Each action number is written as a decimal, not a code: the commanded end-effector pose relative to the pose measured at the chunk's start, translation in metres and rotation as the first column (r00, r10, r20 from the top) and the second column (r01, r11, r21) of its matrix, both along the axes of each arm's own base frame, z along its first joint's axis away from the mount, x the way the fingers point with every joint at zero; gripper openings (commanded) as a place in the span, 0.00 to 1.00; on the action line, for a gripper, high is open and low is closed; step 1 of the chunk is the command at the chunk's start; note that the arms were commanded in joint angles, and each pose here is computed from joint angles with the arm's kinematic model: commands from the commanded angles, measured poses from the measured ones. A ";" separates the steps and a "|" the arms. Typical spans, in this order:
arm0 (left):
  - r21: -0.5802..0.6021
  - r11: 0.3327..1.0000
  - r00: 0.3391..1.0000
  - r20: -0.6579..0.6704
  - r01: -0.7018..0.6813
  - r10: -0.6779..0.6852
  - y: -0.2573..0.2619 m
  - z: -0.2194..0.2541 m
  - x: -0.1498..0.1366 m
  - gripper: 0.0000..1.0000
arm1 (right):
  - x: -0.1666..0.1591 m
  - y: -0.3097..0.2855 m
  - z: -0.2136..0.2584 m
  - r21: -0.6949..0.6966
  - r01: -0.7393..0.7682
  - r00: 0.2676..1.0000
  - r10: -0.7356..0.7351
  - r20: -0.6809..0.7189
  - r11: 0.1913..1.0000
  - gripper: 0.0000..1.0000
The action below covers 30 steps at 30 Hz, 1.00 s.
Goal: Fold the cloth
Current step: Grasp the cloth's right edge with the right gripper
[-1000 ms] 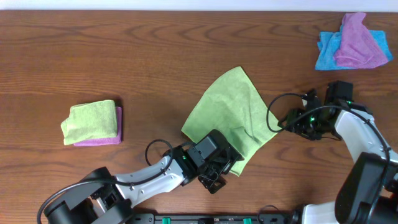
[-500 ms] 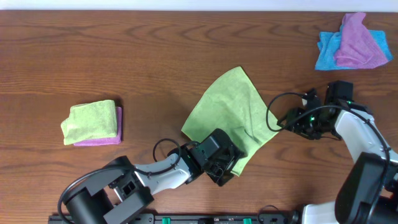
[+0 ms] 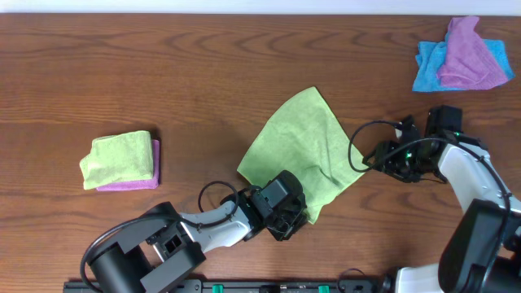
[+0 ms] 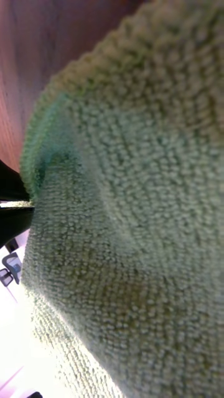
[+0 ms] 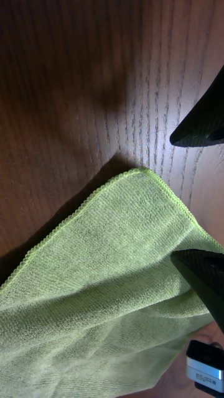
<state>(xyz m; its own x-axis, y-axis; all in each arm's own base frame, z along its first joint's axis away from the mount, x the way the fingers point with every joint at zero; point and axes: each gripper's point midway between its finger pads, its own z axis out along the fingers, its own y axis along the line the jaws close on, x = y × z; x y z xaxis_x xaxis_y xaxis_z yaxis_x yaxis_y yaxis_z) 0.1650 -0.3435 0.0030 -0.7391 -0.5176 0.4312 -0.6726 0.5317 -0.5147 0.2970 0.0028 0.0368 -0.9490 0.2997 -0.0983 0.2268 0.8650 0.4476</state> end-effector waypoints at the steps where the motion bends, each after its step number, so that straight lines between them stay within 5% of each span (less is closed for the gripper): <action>1: 0.028 1.000 1.000 0.015 0.007 -0.007 0.005 -0.008 0.000 0.06 | 0.001 0.000 0.004 0.018 0.019 1.000 -0.019 0.013 1.000 0.54; 30: 0.031 0.995 0.995 0.036 0.093 -0.094 0.008 -0.009 -0.005 0.06 | -0.003 0.000 -0.035 0.032 0.140 0.989 -0.141 0.037 0.990 0.45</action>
